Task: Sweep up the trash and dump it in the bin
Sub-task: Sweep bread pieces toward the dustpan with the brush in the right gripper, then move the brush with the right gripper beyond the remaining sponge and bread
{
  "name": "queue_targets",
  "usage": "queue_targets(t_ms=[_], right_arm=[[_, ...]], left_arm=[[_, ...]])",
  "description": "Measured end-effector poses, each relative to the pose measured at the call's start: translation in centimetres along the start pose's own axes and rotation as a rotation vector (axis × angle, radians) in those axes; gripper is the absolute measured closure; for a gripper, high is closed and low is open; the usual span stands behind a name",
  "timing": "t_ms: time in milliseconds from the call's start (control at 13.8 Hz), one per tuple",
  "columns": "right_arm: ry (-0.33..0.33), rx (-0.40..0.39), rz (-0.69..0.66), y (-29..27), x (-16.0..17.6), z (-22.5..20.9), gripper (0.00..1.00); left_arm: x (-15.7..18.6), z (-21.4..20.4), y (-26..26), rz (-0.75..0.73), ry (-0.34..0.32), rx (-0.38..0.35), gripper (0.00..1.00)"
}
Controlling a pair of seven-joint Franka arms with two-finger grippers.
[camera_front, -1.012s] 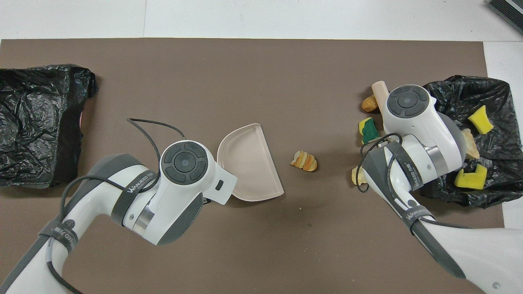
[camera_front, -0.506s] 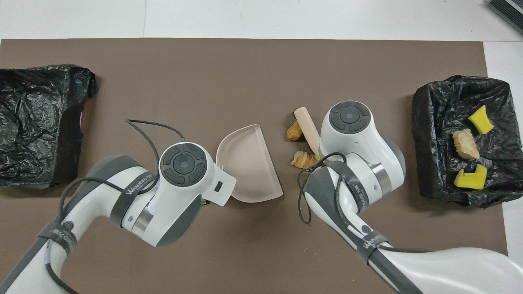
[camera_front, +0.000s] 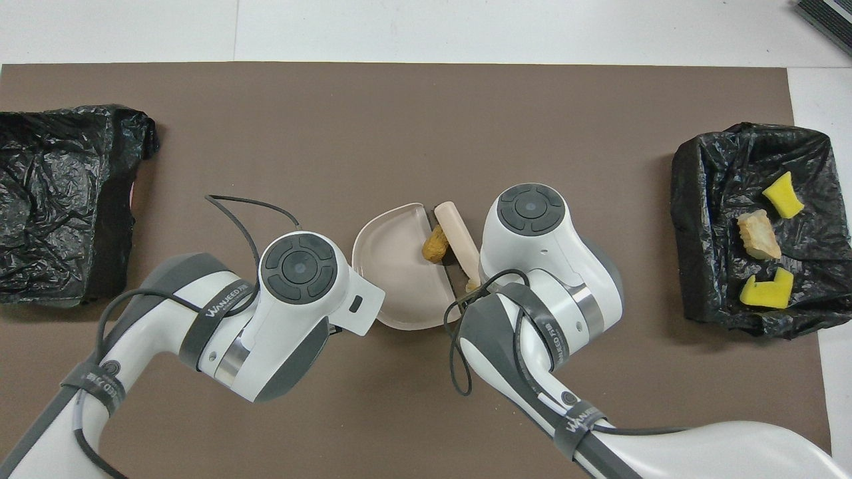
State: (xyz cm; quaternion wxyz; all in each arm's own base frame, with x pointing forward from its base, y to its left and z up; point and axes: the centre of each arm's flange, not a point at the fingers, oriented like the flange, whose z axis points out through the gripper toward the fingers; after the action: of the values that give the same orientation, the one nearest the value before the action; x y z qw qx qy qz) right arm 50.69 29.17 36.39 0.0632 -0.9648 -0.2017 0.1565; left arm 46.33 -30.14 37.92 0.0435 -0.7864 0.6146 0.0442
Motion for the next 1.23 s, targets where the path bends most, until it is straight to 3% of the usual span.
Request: queue_targets(t_ms=[217, 578, 1012, 1229], right_arm=[[-0.019, 0.001, 0.045, 1.3, -1.4, -4.4, 0.74], [-0.063, -0.035, 0.240, 9.8, -6.2, -9.7, 0.74], [-0.135, -0.074, 0.482, 18.2, -10.1, -6.6, 0.74], [-0.124, -0.090, 0.546, 20.3, -13.1, -4.1, 0.74]], left_arm=[[0.0, 0.0, 0.0, 0.000, 0.000, 0.000, 0.67], [0.0, 0.0, 0.0, 0.005, 0.000, 0.001, 0.67], [0.1, 0.0, 0.1, 0.009, -0.002, 0.002, 0.67], [-0.1, 0.3, 0.8, 0.017, -0.009, -0.003, 0.67]])
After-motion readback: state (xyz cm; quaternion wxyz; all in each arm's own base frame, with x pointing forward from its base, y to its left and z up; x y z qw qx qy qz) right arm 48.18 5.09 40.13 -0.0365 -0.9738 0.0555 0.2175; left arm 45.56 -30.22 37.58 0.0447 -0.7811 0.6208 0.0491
